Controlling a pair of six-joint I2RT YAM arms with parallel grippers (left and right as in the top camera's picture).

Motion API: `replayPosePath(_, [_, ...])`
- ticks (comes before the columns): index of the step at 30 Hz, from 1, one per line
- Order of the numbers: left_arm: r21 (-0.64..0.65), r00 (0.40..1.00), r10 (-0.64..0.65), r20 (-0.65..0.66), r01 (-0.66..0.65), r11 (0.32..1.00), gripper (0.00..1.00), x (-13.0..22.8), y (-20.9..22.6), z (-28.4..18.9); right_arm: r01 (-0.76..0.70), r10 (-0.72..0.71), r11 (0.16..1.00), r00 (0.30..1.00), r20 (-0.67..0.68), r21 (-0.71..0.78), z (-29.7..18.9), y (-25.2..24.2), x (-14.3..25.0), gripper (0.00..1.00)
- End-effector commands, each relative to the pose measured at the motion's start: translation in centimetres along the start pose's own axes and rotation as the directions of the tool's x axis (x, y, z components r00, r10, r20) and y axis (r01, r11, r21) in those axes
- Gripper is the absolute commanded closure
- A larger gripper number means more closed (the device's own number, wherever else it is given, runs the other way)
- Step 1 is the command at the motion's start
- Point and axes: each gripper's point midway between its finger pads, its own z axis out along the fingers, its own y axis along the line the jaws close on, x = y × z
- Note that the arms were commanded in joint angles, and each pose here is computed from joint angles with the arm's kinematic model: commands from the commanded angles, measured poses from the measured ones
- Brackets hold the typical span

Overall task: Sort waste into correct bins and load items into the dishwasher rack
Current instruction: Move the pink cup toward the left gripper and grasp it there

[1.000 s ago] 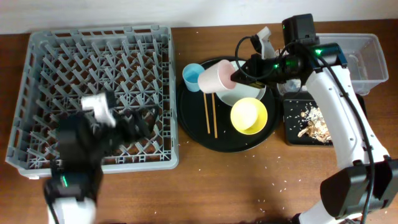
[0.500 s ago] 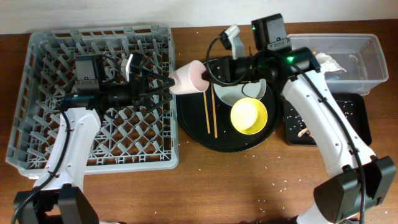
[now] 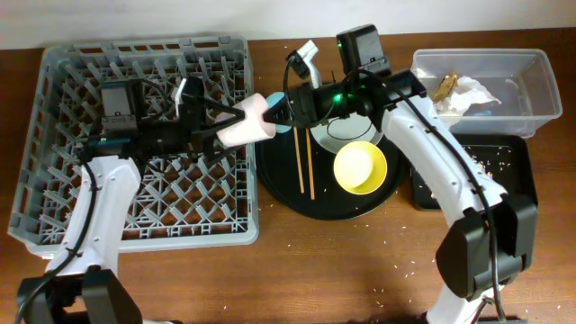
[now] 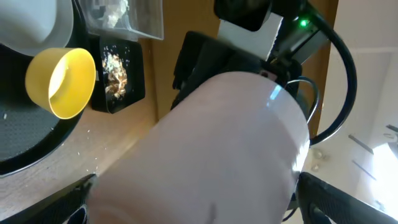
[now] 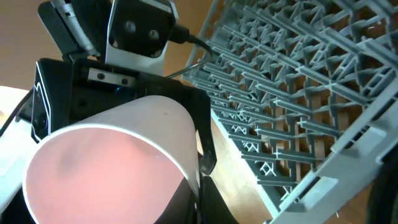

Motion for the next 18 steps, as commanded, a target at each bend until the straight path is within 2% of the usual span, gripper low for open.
replayPosePath(1, [-0.030,0.999,-0.031,0.034,0.032,0.999,0.01,-0.8,0.5,-0.3,-0.010,0.007,0.998,0.999,-0.048,-0.070,1.6,0.4,0.8,0.96])
replayPosePath(5, [-0.029,0.999,-0.039,0.033,0.040,0.999,0.01,-0.8,0.5,-0.3,-0.019,0.016,0.997,0.999,-0.052,-0.071,3.3,-0.7,0.4,0.96])
replayPosePath(7, [-0.030,0.999,-0.039,0.033,0.040,0.999,0.16,-0.8,0.5,-0.3,-0.034,0.032,0.998,0.998,-0.049,-0.052,3.9,-1.7,0.2,0.96])
replayPosePath(12, [-0.030,0.999,-0.038,0.033,0.039,0.999,0.31,-0.8,0.5,-0.3,-0.037,0.036,0.999,0.999,-0.034,-0.019,4.1,-2.9,-0.1,0.96])
replayPosePath(18, [-0.042,0.999,-0.026,0.045,0.028,0.999,0.31,-1.0,0.6,-0.3,-0.080,0.080,0.997,0.994,-0.070,-0.003,4.2,-3.3,1.2,0.96])
